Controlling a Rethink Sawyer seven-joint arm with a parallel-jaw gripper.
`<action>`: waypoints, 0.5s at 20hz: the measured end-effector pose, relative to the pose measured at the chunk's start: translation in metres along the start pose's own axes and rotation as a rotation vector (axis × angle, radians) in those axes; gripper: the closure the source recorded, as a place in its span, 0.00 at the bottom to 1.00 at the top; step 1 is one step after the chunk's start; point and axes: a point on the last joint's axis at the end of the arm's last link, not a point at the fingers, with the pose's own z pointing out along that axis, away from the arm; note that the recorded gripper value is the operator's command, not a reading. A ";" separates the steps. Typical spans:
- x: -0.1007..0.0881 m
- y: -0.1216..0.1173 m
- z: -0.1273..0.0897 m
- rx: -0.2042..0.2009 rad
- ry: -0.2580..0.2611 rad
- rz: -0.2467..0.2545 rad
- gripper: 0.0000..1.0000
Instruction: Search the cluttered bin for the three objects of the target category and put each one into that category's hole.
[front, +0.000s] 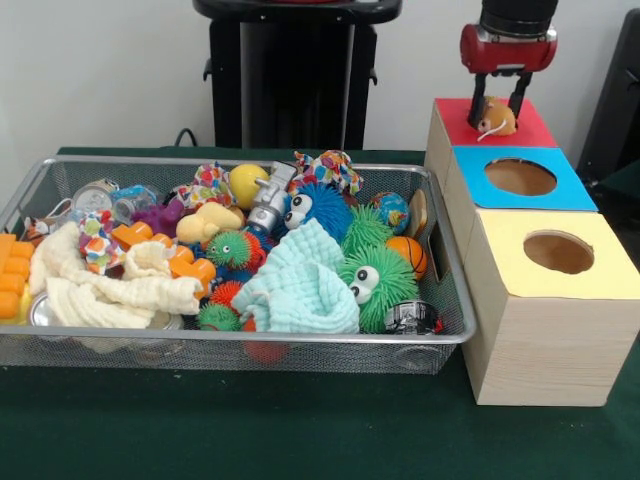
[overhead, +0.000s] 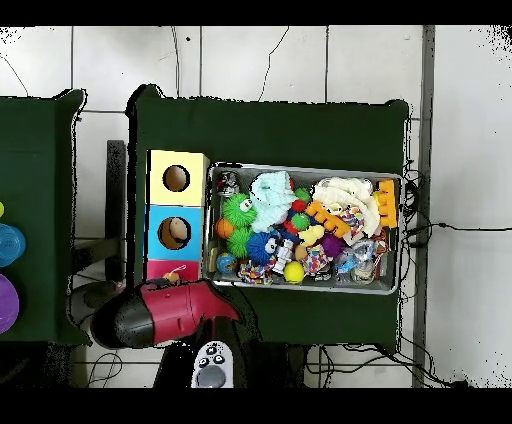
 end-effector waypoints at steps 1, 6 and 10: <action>0.000 0.000 0.000 -0.001 0.000 0.002 0.00; -0.005 -0.001 -0.004 -0.008 -0.006 0.025 0.00; -0.009 0.000 -0.013 -0.016 -0.012 0.046 0.00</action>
